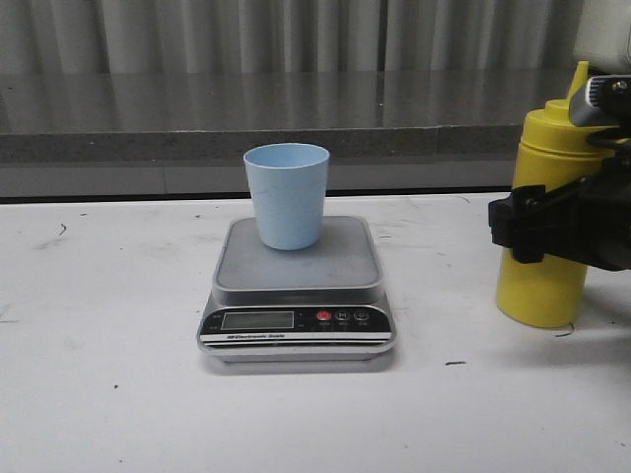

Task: Pour seasoning into cup on scale with both arms
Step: 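Move the right gripper to the yellow squeeze bottle and grasp it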

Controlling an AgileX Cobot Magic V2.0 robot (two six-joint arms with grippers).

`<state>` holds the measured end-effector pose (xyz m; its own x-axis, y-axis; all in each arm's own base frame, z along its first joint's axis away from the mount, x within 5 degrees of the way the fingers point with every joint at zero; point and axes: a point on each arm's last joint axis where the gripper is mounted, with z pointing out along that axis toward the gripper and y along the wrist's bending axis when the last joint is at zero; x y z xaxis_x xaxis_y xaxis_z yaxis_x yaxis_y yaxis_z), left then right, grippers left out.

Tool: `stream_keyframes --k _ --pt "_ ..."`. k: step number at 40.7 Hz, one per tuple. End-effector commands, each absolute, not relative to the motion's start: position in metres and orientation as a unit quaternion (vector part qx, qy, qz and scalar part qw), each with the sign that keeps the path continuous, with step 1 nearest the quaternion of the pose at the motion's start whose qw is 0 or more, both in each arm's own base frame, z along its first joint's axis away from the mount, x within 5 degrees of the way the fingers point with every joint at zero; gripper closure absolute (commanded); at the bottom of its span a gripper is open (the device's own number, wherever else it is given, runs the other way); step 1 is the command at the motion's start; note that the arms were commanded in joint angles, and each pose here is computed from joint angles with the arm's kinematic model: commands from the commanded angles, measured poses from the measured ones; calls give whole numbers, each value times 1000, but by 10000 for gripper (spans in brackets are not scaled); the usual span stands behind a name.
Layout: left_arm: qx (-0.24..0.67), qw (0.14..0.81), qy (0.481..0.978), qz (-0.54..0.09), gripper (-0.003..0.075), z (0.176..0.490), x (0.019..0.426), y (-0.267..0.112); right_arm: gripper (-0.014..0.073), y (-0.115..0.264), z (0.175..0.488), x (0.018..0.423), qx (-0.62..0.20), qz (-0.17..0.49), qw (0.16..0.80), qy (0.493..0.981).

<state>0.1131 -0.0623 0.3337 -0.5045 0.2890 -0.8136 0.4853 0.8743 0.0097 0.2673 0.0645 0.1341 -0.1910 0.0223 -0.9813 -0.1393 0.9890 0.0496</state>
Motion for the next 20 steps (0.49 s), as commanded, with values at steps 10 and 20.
stream_keyframes --k 10,20 --pt "215 484 838 -131 427 348 115 -65 193 67 161 271 -43 76 705 703" --pt "215 484 838 -131 427 348 115 -65 193 67 174 266 -59 67 681 727"
